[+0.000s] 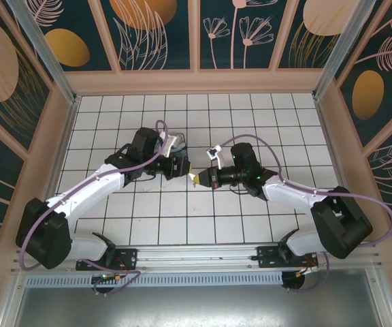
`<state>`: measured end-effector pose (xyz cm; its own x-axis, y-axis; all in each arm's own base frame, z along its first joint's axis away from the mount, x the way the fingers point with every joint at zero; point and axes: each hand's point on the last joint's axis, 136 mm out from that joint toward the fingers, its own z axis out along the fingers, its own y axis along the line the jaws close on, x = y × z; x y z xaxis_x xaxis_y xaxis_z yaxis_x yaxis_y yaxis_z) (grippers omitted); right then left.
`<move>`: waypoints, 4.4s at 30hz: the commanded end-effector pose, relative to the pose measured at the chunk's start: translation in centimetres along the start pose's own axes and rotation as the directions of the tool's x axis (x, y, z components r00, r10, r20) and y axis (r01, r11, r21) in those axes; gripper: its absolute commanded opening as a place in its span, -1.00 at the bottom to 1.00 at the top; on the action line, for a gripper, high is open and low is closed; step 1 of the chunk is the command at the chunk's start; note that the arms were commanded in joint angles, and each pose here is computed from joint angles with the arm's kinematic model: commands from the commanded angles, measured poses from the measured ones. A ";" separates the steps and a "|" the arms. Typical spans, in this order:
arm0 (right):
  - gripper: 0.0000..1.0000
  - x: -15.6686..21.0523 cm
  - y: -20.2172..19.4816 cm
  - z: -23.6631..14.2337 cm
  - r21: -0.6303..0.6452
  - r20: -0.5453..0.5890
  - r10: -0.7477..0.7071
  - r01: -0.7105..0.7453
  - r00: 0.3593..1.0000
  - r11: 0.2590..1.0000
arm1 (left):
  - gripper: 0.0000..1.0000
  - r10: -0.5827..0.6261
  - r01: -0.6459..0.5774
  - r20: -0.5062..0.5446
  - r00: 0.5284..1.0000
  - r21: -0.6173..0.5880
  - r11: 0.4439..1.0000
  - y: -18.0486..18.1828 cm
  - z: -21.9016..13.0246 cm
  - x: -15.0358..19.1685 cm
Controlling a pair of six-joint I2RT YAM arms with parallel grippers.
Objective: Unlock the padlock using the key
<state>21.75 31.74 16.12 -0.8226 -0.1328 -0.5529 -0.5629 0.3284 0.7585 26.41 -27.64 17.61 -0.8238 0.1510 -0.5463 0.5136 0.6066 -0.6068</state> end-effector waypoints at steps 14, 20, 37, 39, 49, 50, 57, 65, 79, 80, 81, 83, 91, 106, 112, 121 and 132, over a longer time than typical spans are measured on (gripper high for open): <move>-1.00 -1.9 1.8 -0.2 -0.088 0.036 -0.022 0.025 0.999 0.996 | -0.25 0.086 -0.084 -0.018 0.996 0.117 0.990 -1.3 0.5 0.7; -1.00 -1.9 1.4 -0.4 -0.088 0.042 -0.020 0.023 0.999 0.996 | -0.34 0.060 -0.056 -0.032 0.998 0.124 0.991 -1.1 0.9 0.5; -1.00 -1.9 1.0 -0.5 -0.113 0.042 -0.021 0.026 0.999 0.993 | -0.44 0.027 -0.027 0.001 1.000 0.193 0.981 -1.9 -0.4 0.2; -1.00 -1.9 1.1 -0.5 -0.117 0.041 -0.023 0.028 0.999 0.993 | -0.45 0.026 -0.026 0.003 1.000 0.198 0.980 -2.0 -0.4 0.1; -1.00 -1.5 1.4 0.0 -0.150 0.017 -0.013 0.015 1.000 0.989 | -0.98 0.037 -0.039 0.009 0.999 0.237 0.971 -2.5 -0.5 0.3; -1.00 -1.5 1.4 0.1 -0.153 0.014 -0.011 0.013 1.000 0.988 | -1.00 0.036 -0.038 0.011 0.999 0.238 0.971 -2.5 -0.5 0.4; -0.73 -1.7 0.8 -0.6 -0.128 0.032 -0.016 0.020 0.999 0.992 | -1.00 -0.063 0.059 0.019 0.998 0.167 0.984 -1.1 -0.3 -0.1; -0.27 -3.0 -2.5 -2.8 0.288 0.093 -0.298 0.261 0.950 0.921 | -1.00 -0.400 0.400 -0.020 0.916 0.027 0.916 2.1 0.5 -0.1; -0.26 -3.0 -1.2 -1.9 0.673 0.009 -0.854 0.629 0.519 0.389 | -1.00 -0.585 0.585 -0.031 0.811 0.016 0.811 1.9 -0.3 -0.8; -0.26 -3.1 -1.2 -2.1 0.684 0.004 -0.866 0.630 0.500 0.367 | -1.00 -0.586 0.586 -0.032 0.810 0.016 0.810 1.8 -0.3 -0.8; -0.27 -3.2 -0.9 -2.2 0.704 0.002 -0.882 0.626 0.471 0.336 | -1.00 -0.587 0.588 -0.033 0.809 0.017 0.809 1.8 -0.3 -0.7; -0.31 -3.2 -0.4 -2.1 0.721 -0.005 -0.909 0.632 0.416 0.285 | -1.00 -0.591 0.592 -0.036 0.806 0.016 0.806 1.8 -0.3 -0.6; -0.31 -3.2 0.7 -0.7 0.711 -0.026 -0.941 0.668 0.338 0.220 | -1.00 -0.594 0.596 -0.044 0.803 0.042 0.802 1.3 -0.3 -0.9; -0.34 -3.4 0.8 1.4 0.698 -0.034 -0.950 0.688 0.311 0.200 | -1.00 -0.595 0.597 -0.047 0.802 0.065 0.800 0.9 -0.6 -1.1; -0.46 -3.7 0.7 2.0 0.699 -0.051 -0.953 0.692 0.298 0.180 | -1.00 -0.593 0.595 -0.050 0.804 0.081 0.800 0.4 -0.9 -1.2; -0.60 -3.8 0.0 1.8 0.720 -0.071 -0.951 0.675 0.302 0.161 | -1.00 -0.595 0.597 -0.050 0.803 0.084 0.798 0.3 -1.0 -1.1; -0.83 -4.1 0.0 1.9 0.728 -0.074 -0.950 0.667 0.304 0.156 | -0.80 -0.611 0.613 -0.059 0.790 0.115 0.782 -0.2 -1.1 -1.1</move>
<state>24.95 33.53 16.21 0.2670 -0.4556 -0.8492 -0.5971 0.6135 -0.5169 27.38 -26.78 17.36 -0.9757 -0.2184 -0.0155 -0.1033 0.5215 -0.8469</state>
